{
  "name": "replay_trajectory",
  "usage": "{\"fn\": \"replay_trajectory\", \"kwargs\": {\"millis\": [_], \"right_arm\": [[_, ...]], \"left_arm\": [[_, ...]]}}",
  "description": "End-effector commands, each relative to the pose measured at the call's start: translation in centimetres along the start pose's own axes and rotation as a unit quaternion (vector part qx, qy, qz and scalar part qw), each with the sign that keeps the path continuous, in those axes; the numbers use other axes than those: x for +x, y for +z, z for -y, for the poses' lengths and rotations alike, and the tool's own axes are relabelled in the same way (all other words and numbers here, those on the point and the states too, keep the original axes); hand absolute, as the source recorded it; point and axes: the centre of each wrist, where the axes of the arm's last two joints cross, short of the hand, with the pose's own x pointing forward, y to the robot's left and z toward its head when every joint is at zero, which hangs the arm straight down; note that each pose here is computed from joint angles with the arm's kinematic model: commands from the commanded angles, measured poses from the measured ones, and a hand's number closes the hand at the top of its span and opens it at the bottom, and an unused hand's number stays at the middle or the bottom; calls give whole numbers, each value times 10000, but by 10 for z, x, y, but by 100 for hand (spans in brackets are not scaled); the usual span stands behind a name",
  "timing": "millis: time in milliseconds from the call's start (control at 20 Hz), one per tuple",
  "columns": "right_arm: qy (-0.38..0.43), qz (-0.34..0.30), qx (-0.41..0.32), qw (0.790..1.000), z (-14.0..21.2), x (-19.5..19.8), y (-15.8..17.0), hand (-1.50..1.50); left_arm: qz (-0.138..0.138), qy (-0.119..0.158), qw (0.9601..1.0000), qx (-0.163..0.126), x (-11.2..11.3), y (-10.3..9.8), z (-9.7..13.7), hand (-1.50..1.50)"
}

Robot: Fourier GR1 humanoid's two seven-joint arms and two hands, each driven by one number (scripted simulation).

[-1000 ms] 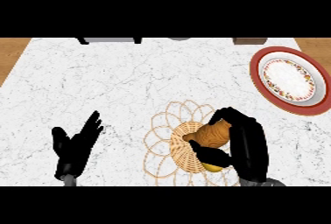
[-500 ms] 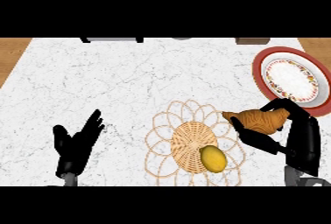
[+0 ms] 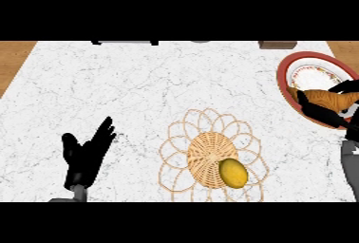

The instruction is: Pick the croissant from the placemat and place it in the plate

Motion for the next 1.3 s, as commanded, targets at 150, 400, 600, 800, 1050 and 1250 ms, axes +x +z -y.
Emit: {"fn": "replay_trajectory", "kwargs": {"millis": [150,400,600,800,1050,1250], "right_arm": [[59,-199,-397,9990,-2,-48,-57,150],[105,-140,-415,9990,22,-63,-90,150],[118,-131,-433,9989,32,-76,-94,150],[1385,-1106,659,9820,43,-101,-79,-150],[637,-1088,1331,9831,26,-92,-82,-150],[-48,-781,1168,9901,24,-87,-86,-150]], "left_arm": [[9,-52,9997,-253,-3,-1,-2,0],[47,-13,9997,-251,-4,-6,0,0],[15,-37,9998,-219,-8,-1,-7,0],[170,-164,9989,-405,12,-9,19,0],[154,-110,9993,-310,12,-15,12,0],[199,-81,9991,-376,13,-14,19,0]]}}
